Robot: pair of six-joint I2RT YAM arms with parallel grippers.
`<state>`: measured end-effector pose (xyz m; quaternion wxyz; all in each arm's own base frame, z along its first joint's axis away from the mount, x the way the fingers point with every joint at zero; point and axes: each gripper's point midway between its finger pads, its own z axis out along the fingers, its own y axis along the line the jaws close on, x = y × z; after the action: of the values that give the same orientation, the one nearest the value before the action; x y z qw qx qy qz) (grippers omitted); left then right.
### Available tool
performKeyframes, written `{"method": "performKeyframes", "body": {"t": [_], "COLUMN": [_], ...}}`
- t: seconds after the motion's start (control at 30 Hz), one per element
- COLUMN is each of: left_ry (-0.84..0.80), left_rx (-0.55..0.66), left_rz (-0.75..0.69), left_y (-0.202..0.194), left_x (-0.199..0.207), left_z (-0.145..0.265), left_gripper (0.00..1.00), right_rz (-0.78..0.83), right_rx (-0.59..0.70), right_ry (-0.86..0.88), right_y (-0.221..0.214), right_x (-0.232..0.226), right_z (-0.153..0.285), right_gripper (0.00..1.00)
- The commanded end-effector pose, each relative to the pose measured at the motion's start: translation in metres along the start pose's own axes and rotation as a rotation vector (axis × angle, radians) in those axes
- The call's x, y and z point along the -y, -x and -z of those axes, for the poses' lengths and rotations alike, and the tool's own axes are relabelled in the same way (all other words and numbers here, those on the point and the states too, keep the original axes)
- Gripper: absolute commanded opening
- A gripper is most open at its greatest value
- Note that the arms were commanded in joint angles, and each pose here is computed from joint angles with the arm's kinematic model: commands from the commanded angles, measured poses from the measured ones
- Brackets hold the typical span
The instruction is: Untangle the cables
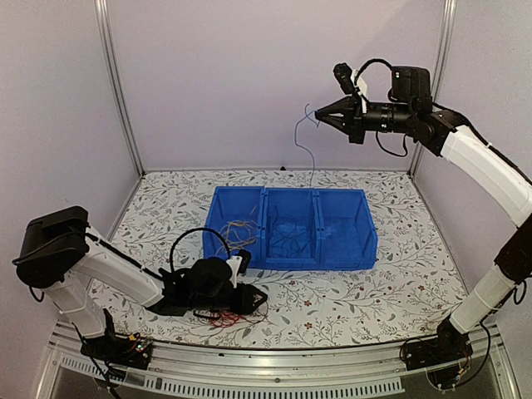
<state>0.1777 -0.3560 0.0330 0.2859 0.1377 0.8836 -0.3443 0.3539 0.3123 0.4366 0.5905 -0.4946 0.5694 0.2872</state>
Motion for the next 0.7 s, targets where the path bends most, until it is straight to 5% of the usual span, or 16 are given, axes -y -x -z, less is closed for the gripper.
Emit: {"method": "performKeyframes", "body": {"t": [0.0,0.33,0.67], "left_ry": [-0.007,-0.010,-0.043], "left_rx": [0.019,0.034,0.040], "left_rz": [-0.017,-0.028,-0.057], "left_y": [0.002,0.005,0.005], "left_x": [0.004,0.007,0.016], "left_z": [0.008,0.010,0.009], "left_gripper": [0.41,0.42,0.43], "right_rz": [-0.045,-0.223,-0.254], "right_rx": [-0.067,-0.309,-0.556], "right_ry": [0.022,0.188,0.239], "right_y": [-0.047,-0.190,-0.268], "right_x": [-0.004,-0.044,-0.080], "right_z": [-0.020,-0.057,-0.093], "right_gripper": [0.00,0.00,0.05]}}
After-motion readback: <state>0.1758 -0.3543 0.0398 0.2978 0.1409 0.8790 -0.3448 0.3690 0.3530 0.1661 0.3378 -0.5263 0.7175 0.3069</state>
